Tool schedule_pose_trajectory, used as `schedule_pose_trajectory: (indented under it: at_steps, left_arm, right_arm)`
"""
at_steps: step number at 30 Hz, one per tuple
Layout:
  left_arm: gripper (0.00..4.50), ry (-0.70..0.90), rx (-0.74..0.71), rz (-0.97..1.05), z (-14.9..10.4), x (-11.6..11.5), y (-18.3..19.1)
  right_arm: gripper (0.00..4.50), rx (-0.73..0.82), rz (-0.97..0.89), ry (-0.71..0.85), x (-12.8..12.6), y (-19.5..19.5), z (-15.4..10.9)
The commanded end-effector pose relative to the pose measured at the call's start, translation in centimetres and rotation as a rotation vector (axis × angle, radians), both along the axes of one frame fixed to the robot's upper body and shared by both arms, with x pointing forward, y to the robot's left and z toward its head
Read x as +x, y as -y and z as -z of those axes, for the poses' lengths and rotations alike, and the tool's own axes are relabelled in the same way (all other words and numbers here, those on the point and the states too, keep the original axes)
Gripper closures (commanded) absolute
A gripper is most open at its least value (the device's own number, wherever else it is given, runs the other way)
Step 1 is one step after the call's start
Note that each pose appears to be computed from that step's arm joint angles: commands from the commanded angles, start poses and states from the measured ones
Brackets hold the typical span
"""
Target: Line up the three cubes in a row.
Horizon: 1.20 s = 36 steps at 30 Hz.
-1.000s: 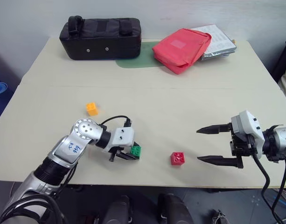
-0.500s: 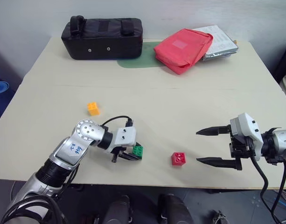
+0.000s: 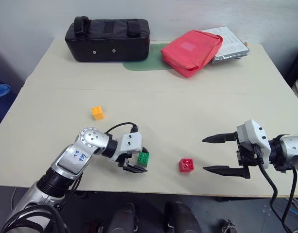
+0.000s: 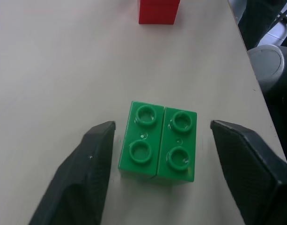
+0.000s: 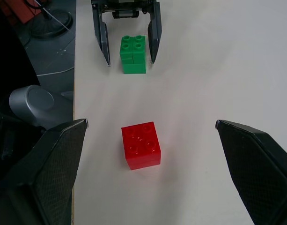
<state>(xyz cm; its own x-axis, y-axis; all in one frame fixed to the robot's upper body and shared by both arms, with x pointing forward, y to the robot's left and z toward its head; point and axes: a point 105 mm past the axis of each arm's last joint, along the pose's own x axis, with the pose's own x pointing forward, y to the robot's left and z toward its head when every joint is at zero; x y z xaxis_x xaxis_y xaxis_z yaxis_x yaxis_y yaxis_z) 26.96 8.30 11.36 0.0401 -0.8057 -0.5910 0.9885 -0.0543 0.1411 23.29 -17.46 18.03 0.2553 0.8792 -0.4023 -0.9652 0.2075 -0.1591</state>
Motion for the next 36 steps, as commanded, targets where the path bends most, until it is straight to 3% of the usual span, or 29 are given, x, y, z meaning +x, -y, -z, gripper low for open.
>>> schedule_pose_trajectory:
  at_steps: [1,6,10,14,17,20,26,29,36]
  left_arm:
    - [0.02,0.027,-0.038,-0.018,-1.5,-0.1,-0.6]
    - [0.02,0.005,-0.089,-0.089,-3.3,-0.4,-2.6]
    - [0.02,0.006,-0.108,-0.168,-4.9,-1.7,-6.5]
    - [0.02,0.041,-0.115,-0.4,-5.6,-1.9,-11.9]
    - [0.02,0.087,-0.139,-0.715,-5.3,-2.0,-18.2]
    - [0.02,0.115,-0.164,-0.956,-4.0,-4.0,-23.0]
    - [0.02,0.149,-0.155,-1.042,-3.3,-5.5,-24.7]
    - [0.02,0.183,-0.151,-1.007,-3.8,-4.7,-24.4]
    - [0.02,0.26,-0.095,-0.82,-5.8,2.1,-23.2]
  right_arm:
    - [0.0,-0.002,-0.017,0.043,0.0,-0.1,-0.9]
    - [0.0,-0.006,-0.027,0.051,0.3,-0.1,-1.0]
    - [0.0,0.002,-0.053,0.069,1.0,-0.3,-1.7]
    - [0.0,0.029,-0.094,0.084,1.4,-0.9,-2.7]
    - [0.0,0.051,-0.121,0.102,1.8,-1.6,-3.4]
    - [0.0,0.07,-0.14,0.109,2.2,-2.3,-3.6]
    - [0.0,0.063,-0.165,0.107,2.8,-2.5,-3.5]
    - [0.0,0.061,-0.167,0.111,3.1,-2.6,-3.6]
    - [0.0,0.059,-0.175,0.134,3.3,-3.0,-4.0]
